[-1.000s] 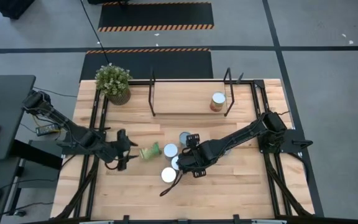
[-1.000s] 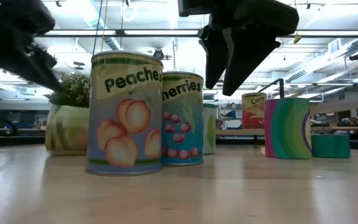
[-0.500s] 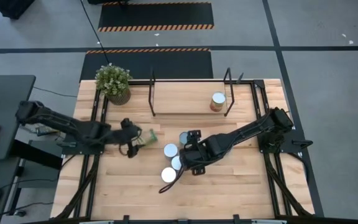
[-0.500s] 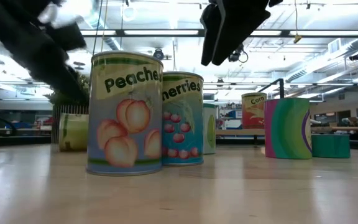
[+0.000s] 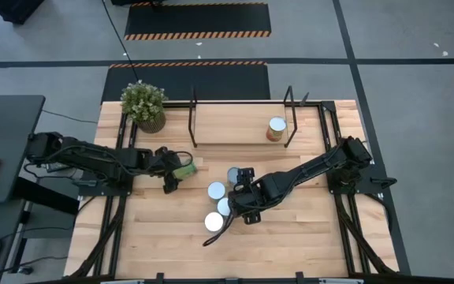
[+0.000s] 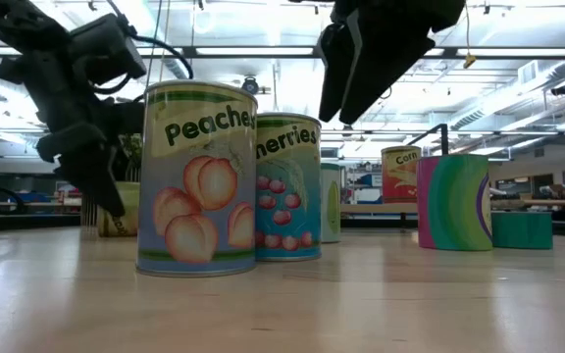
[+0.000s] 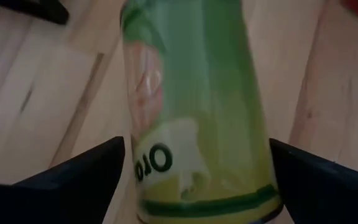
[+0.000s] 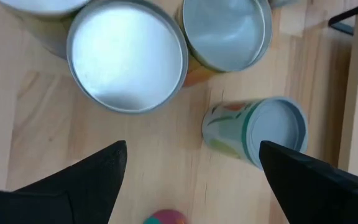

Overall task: Pick and place cans onto a shelf
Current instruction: Put the canned oranges on the shelf

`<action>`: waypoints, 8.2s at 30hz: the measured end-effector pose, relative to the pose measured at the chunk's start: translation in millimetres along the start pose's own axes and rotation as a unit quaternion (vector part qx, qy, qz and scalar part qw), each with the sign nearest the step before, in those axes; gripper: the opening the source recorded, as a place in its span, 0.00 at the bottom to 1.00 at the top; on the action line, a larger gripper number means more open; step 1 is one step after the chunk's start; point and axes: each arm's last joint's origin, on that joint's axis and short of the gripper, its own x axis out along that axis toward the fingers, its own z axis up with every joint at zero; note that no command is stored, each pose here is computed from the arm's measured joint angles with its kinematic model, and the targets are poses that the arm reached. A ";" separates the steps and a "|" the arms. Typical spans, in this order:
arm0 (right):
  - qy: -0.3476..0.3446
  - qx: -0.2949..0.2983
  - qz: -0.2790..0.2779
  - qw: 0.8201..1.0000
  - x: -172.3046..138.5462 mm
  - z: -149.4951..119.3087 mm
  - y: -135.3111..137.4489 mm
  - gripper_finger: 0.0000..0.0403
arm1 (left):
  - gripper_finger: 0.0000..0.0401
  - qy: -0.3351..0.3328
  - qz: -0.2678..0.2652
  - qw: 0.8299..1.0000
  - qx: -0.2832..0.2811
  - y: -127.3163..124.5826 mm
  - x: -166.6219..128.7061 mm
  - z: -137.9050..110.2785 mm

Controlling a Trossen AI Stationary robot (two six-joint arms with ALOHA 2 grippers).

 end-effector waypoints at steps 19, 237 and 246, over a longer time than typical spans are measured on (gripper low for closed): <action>-0.027 0.026 -0.014 0.999 -16.6 -23.9 -10.7 0.93 | 0.81 0.064 -0.040 0.997 -0.015 -10.3 -63.1 81.6; -0.620 0.000 -0.043 0.783 -2.0 -108.0 -163.4 0.80 | 0.80 -0.566 -0.077 0.800 0.186 -2.7 -38.7 207.1; -0.609 0.017 -0.045 0.791 0.1 -108.4 -163.5 0.81 | 0.78 -0.559 -0.082 0.805 0.182 -2.7 -37.0 206.5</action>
